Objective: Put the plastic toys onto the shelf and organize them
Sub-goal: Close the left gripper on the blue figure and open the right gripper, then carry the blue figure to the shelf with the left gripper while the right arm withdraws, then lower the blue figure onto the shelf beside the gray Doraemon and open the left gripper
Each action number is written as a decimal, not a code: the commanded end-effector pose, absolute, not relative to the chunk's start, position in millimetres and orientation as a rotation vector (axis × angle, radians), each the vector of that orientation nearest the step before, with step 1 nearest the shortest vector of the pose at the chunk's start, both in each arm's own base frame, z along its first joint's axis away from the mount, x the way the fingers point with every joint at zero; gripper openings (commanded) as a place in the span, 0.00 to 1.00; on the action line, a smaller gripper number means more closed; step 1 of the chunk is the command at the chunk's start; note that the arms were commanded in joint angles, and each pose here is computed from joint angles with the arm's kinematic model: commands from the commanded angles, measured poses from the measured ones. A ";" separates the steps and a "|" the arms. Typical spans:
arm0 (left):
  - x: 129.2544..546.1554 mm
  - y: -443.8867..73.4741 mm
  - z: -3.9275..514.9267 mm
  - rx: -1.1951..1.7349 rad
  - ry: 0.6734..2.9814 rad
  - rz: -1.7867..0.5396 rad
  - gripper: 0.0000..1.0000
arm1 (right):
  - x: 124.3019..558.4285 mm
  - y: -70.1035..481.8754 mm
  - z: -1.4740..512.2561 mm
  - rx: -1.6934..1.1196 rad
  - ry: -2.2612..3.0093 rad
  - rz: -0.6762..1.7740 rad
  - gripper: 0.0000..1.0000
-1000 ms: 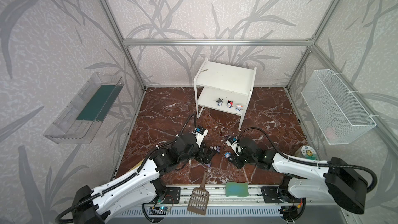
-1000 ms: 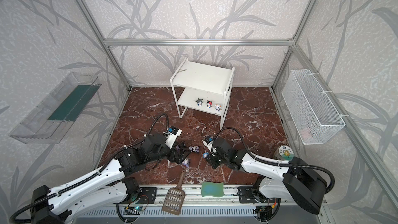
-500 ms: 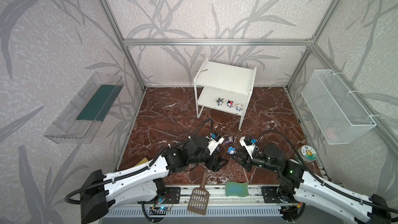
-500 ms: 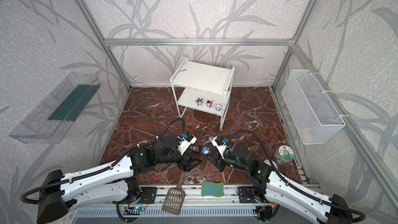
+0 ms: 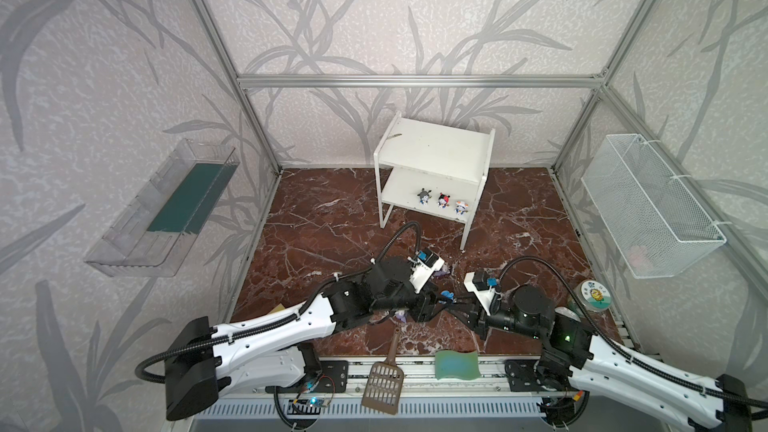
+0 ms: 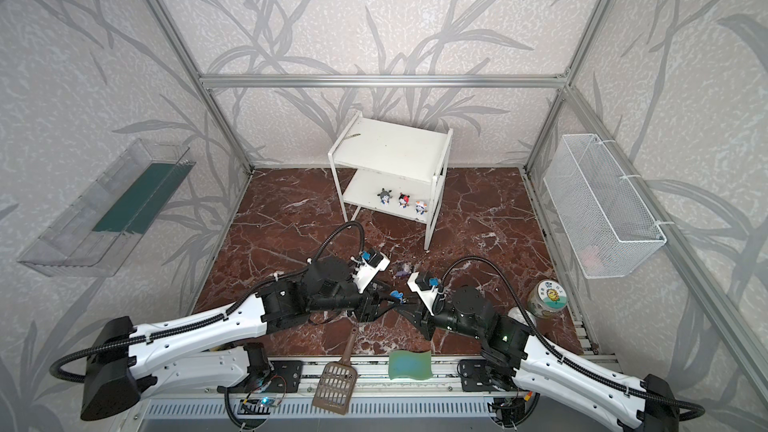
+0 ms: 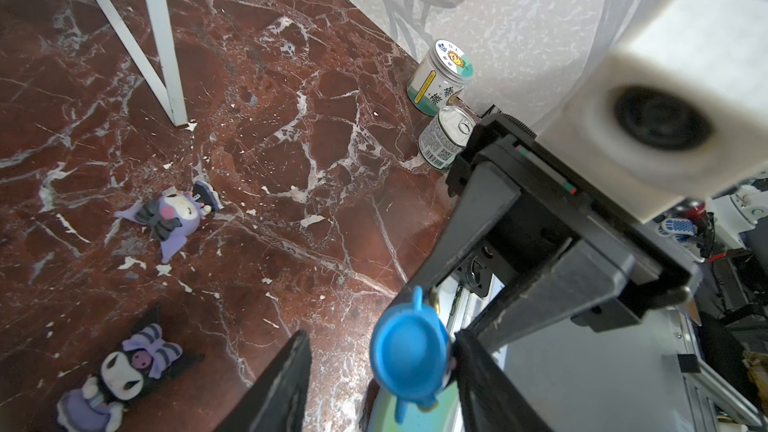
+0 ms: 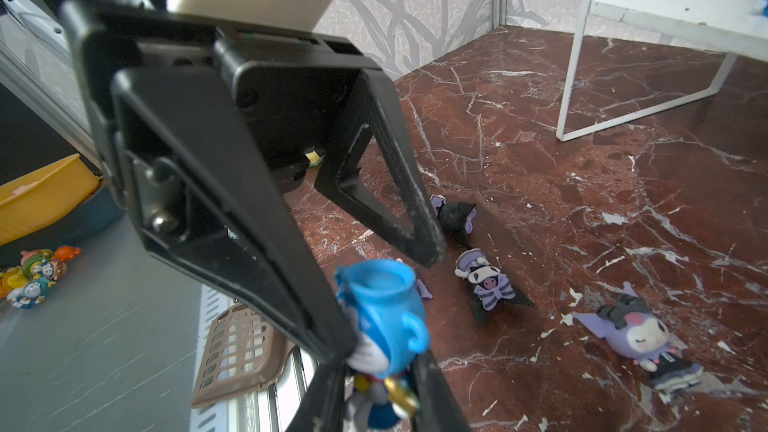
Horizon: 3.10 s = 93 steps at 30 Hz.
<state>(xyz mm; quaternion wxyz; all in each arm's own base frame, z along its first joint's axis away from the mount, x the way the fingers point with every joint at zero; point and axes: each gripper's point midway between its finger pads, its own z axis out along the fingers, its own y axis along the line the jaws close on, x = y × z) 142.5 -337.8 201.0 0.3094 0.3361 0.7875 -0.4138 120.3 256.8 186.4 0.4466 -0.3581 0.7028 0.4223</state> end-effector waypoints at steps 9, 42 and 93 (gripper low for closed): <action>140.3 -348.9 215.9 0.914 2.043 -1.131 0.27 | 120.8 256.5 198.2 -0.877 1.674 1.003 0.14; 311.8 -257.0 247.6 0.986 1.954 -0.257 0.15 | 112.6 217.4 190.7 -0.900 1.745 0.851 0.88; 439.7 -230.9 217.4 0.804 1.875 -0.108 0.15 | 118.2 214.3 200.0 -0.864 1.722 0.828 0.90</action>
